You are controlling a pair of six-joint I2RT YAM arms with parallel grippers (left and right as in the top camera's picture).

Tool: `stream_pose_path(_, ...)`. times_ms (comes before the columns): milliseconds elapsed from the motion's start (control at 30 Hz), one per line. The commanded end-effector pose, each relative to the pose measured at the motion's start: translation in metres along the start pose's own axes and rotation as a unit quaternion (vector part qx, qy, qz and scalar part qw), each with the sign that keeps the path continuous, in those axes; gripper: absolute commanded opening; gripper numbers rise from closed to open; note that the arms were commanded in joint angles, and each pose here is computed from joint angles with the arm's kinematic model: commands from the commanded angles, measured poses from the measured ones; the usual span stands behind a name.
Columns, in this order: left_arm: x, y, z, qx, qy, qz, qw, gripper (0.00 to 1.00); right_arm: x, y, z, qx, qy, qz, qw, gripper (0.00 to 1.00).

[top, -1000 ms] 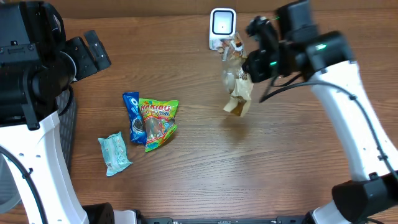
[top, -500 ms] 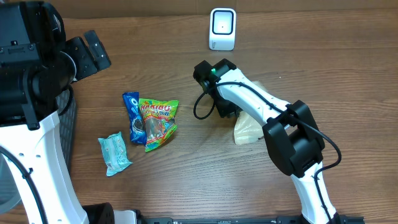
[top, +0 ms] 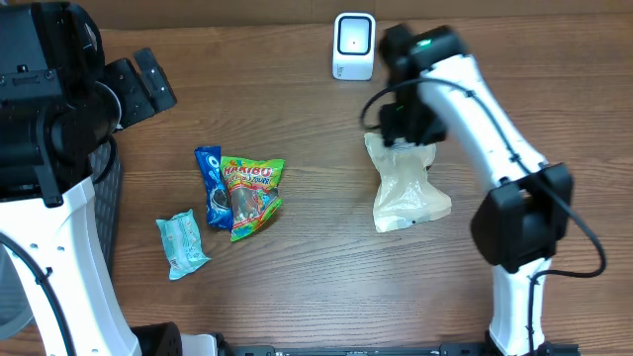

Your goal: Scan the item barcode

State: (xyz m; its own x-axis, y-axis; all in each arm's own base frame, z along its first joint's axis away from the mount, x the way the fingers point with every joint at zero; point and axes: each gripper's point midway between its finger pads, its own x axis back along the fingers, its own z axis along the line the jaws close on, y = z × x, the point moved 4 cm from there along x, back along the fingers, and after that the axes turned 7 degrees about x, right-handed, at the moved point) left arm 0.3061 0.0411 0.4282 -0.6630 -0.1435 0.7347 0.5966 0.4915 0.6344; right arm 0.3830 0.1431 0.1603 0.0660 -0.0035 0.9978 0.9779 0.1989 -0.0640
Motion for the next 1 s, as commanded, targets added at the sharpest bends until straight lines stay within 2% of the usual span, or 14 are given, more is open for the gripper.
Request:
stream_pose_path(0,0.001,0.002,0.002,0.009,0.003,-0.006,1.000,1.00,-0.023,-0.012,0.005,-0.022,0.029,0.035,0.999,0.65)
stream_pose_path(167,0.001,0.002,0.002,0.008,0.003,-0.006,1.000,0.99,-0.066,-0.020,0.004,-0.037,0.028,0.057,0.997,0.66)
stream_pose_path(367,0.001,0.002,0.002,0.008,0.004,-0.006,1.000,1.00,-0.103,-0.019,-0.004,-0.062,0.005,0.042,0.997,0.63)
stream_pose_path(433,0.001,0.002,0.002,0.008,0.003,-0.006,1.000,1.00,-0.111,-0.019,-0.007,-0.062,-0.006,0.035,0.997,0.56)
stream_pose_path(500,0.001,0.002,0.002,0.009,0.003,-0.006,1.000,1.00,-0.112,-0.018,-0.008,-0.058,-0.009,0.032,0.998,0.26)
stream_pose_path(567,0.001,0.002,0.002,0.008,0.003,-0.006,1.000,1.00,-0.108,-0.015,-0.007,-0.055,-0.008,0.026,0.998,0.14)
stream_pose_path(700,0.001,0.002,0.002,0.008,0.003,-0.006,1.000,1.00,-0.086,-0.003,-0.004,-0.027,-0.002,0.005,1.000,0.05)
stream_pose_path(800,0.001,0.002,0.002,0.009,0.003,-0.006,1.000,0.99,-0.058,0.012,0.004,0.010,0.009,-0.027,1.000,0.04)
stream_pose_path(967,0.001,0.002,0.002,0.008,0.003,-0.006,1.000,1.00,0.010,0.051,0.024,0.045,0.026,-0.140,0.989,0.04)
